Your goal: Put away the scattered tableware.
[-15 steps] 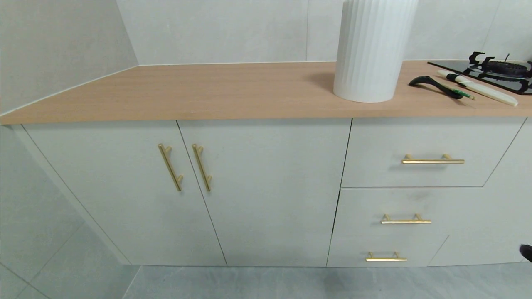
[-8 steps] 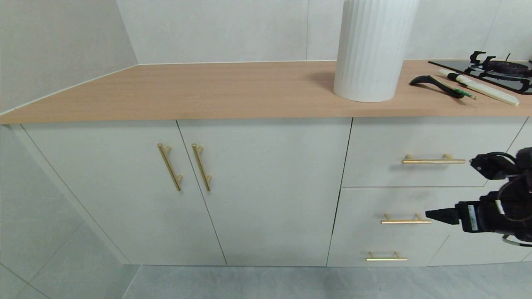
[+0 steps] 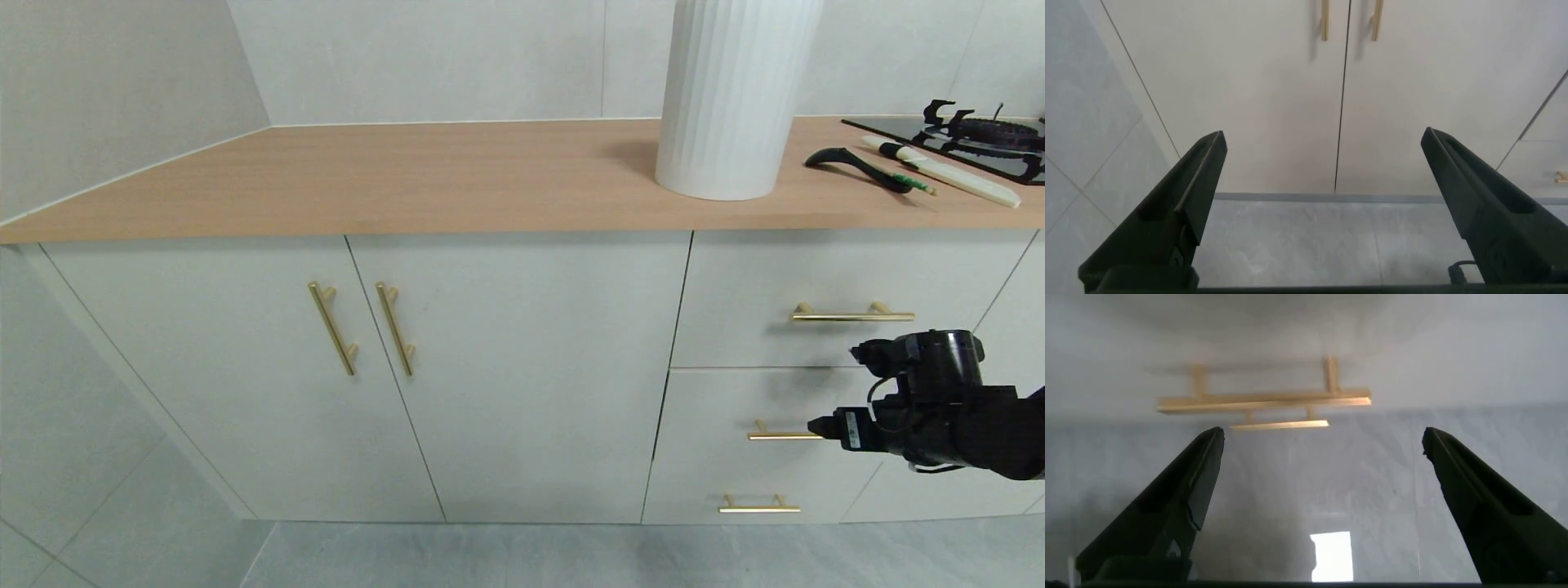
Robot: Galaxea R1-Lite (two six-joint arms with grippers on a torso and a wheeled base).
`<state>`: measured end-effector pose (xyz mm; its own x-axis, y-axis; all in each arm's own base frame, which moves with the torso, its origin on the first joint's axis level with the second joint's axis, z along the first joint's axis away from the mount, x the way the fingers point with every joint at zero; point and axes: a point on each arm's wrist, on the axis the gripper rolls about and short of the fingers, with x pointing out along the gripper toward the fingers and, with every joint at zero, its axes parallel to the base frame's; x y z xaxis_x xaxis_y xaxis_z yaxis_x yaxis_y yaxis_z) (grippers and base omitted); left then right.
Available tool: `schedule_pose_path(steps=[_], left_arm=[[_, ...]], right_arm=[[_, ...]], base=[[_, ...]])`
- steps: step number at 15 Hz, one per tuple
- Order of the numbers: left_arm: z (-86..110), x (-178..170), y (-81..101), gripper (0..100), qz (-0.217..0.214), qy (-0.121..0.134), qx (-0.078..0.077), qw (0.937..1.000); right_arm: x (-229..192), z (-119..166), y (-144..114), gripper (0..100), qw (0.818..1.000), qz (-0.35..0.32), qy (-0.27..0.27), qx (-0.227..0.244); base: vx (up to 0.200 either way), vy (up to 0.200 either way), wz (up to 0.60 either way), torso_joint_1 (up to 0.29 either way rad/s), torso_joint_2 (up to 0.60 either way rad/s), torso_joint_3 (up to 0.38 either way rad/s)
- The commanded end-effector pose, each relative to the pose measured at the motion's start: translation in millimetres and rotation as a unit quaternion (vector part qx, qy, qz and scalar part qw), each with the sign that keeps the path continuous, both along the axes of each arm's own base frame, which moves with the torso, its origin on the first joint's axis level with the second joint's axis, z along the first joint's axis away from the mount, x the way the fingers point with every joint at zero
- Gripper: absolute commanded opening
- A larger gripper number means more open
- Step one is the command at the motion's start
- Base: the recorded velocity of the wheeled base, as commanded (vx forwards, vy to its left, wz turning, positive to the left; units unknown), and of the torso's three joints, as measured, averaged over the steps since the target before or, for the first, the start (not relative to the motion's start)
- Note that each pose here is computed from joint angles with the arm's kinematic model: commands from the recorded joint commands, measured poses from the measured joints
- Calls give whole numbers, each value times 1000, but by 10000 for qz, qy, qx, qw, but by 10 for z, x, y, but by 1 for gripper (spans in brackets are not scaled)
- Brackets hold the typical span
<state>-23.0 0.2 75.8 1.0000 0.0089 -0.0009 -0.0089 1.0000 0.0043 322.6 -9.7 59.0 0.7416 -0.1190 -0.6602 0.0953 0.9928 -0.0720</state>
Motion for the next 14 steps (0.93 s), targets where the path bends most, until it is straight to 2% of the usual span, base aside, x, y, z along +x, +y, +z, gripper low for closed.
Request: schedule_pose_path(steps=[1, 8, 14], left_arm=[[2, 1, 0, 100, 1, 3, 2, 10000], [2, 1, 0, 100, 1, 3, 2, 10000], [2, 1, 0, 100, 1, 3, 2, 10000]], right_arm=[[108, -314, -26, 100, 9999, -88, 107, -42], [264, -572, -17, 100, 9984, -381, -275, -302], [266, -618, -19, 100, 9984, -398, -219, -328]], base=[[0, 0, 0, 0, 0, 0], [0, 0, 0, 0, 0, 0], [0, 0, 0, 0, 0, 0]])
